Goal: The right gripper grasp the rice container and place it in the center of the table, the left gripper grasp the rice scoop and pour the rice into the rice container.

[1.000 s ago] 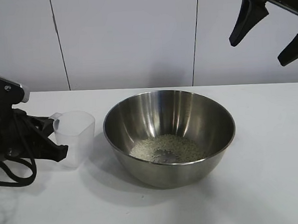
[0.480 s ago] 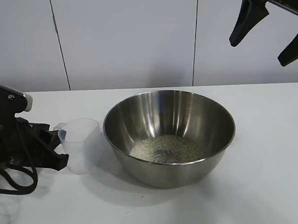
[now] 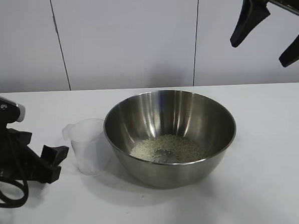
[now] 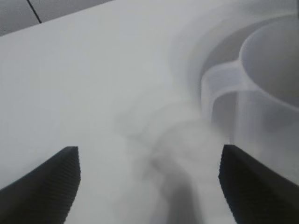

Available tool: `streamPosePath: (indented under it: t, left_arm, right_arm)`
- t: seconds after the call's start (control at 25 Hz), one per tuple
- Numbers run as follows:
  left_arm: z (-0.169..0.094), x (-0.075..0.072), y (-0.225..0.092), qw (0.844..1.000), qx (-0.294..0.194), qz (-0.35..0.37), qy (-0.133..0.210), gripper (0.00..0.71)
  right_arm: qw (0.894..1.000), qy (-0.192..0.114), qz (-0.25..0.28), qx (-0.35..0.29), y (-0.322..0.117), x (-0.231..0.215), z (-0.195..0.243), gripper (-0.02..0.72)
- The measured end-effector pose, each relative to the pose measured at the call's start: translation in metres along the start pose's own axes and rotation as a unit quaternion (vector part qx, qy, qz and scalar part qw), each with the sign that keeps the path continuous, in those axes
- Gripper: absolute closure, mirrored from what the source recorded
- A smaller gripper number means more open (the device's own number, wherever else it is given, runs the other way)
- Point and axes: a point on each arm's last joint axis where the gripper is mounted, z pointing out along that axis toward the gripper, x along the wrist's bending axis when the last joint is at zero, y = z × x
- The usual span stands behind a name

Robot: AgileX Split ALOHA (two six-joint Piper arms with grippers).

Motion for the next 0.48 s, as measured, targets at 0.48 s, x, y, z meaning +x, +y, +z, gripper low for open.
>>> streamPosePath:
  t: [0.48]
  left_arm:
    - [-0.041,0.014,0.039,0.997,-0.067,-0.019,0.036,0.108]
  right_arm:
    - [1.0,0.0,0.0,0.002,0.0,0.0,0.0,0.042]
